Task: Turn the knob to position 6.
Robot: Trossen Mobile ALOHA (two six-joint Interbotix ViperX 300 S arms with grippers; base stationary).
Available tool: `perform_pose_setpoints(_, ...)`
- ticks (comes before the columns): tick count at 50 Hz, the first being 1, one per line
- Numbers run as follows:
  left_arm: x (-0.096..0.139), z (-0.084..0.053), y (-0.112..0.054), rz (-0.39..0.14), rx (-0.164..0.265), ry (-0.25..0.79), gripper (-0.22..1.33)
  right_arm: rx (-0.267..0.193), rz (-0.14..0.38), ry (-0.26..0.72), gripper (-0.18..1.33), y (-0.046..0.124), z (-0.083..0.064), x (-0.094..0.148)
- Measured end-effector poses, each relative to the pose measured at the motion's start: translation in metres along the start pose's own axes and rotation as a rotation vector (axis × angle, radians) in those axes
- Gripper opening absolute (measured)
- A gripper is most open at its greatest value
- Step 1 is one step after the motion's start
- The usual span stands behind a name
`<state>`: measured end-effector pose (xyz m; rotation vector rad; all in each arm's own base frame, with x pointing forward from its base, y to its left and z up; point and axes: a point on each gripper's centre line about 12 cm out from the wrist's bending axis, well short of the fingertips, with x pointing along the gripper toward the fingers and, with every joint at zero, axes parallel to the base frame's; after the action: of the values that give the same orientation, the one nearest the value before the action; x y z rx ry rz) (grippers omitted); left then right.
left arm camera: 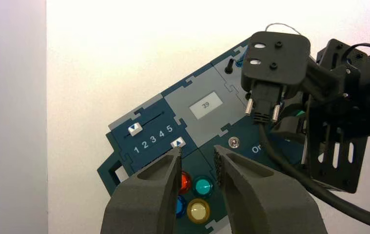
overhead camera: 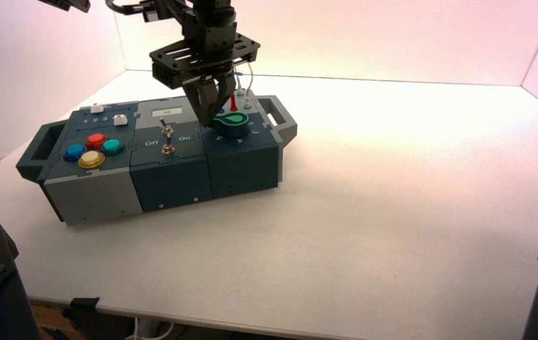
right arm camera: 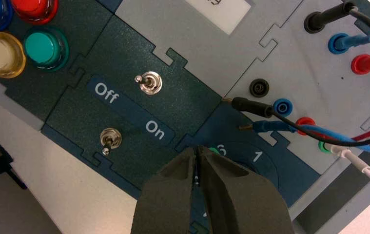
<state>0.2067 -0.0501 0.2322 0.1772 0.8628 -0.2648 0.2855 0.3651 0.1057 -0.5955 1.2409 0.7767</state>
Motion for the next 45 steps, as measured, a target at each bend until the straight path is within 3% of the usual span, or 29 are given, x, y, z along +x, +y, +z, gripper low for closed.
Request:
perform_pose_setpoints(26,0.000,0.000,0.000,0.002,-0.001,-0.001,0.77,-0.002,-0.004,-0.018,-0.06,-0.002,0.006,-0.004)
perform_pose_setpoints(45,-0.001,0.000,0.000,0.002,-0.001,-0.003,0.77,0.005,-0.008,0.008,-0.06,-0.006,0.003,0.007)
